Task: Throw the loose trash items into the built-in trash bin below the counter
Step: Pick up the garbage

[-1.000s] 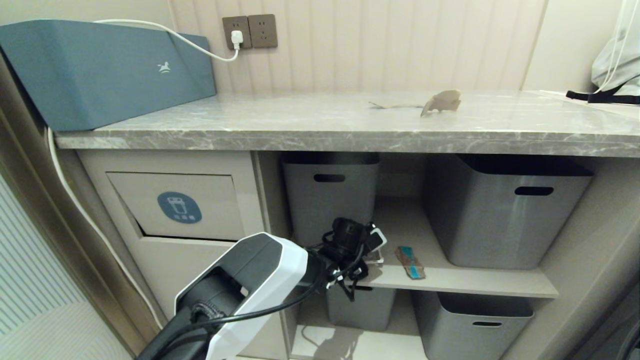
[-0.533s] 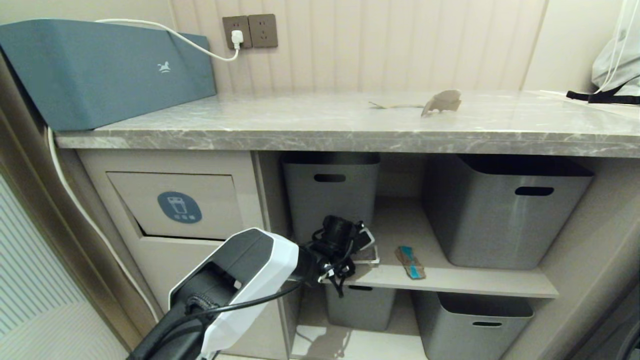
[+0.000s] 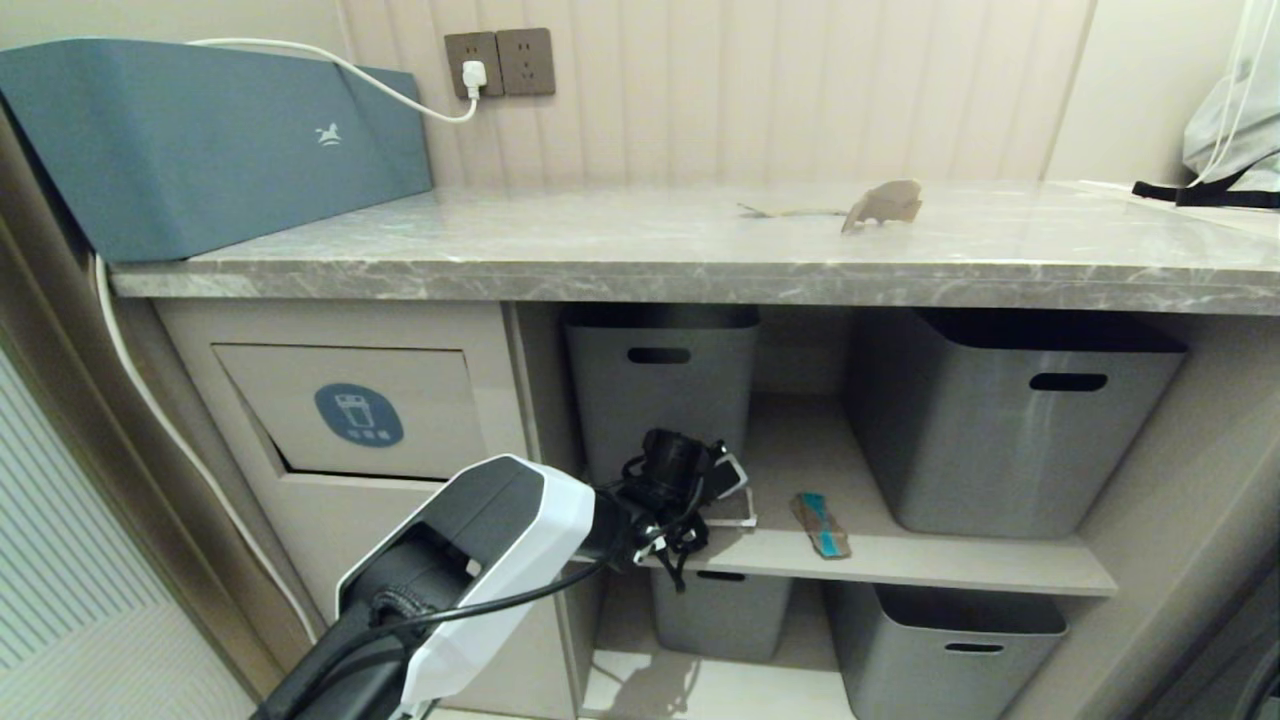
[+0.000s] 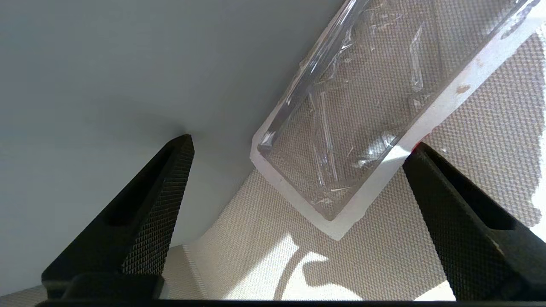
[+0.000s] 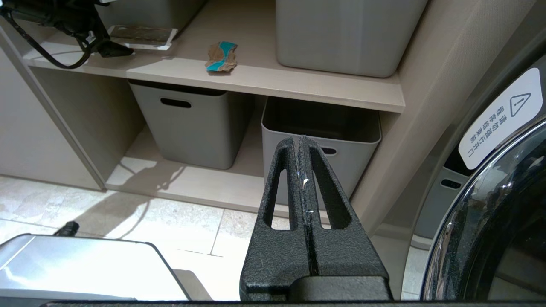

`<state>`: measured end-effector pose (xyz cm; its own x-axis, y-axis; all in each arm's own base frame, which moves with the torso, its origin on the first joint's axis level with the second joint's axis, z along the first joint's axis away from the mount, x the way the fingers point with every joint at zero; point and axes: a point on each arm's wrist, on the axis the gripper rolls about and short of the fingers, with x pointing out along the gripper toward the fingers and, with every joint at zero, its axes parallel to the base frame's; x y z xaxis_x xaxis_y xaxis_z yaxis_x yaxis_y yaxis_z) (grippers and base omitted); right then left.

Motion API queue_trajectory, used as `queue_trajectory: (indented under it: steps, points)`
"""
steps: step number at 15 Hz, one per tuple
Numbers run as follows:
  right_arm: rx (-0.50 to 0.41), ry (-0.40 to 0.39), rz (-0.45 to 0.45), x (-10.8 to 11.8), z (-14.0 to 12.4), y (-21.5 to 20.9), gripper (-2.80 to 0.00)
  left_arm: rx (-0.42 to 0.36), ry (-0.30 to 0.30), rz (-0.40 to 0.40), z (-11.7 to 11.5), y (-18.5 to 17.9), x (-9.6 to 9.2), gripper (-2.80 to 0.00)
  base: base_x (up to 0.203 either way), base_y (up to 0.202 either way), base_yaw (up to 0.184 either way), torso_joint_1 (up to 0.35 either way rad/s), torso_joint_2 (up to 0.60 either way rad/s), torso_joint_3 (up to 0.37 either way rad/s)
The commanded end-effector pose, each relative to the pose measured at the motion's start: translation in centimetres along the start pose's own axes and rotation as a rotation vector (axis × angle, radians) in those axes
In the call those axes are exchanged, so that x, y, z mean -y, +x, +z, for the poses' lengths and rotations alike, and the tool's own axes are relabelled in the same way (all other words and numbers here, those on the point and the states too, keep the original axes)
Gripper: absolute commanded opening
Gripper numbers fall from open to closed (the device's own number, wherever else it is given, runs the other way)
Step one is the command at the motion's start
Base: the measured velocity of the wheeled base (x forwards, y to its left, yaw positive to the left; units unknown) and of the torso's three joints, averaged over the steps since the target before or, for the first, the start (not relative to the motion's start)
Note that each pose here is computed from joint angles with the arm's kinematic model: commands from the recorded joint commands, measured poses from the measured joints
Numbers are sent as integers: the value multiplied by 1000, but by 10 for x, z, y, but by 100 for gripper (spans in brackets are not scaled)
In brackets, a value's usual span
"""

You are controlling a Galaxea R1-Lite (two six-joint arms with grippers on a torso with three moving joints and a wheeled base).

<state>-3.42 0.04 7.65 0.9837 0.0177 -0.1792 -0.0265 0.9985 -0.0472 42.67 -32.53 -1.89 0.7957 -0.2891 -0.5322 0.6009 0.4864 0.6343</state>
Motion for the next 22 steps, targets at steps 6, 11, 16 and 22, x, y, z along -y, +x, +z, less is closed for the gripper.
queue_trajectory:
  steps: [6, 11, 16, 22]
  points:
    - [-1, -1, 1, 0, 0, 0, -280, 3, 0, 0, 2, -1, 0, -280, 0, 0, 0, 0, 0, 0]
    - [-3, -1, 1, 0, 0, 0, -280, 7, -1, -3, 4, -3, 1, -280, 0, 0, 0, 0, 0, 0]
    - [-1, -1, 1, 0, 0, 0, -280, 40, 0, -3, 17, -11, 2, -280, 0, 0, 0, 0, 0, 0]
    - [-2, 1, 1, 0, 0, 0, -280, 10, 22, -42, 16, -38, 3, -280, 0, 0, 0, 0, 0, 0]
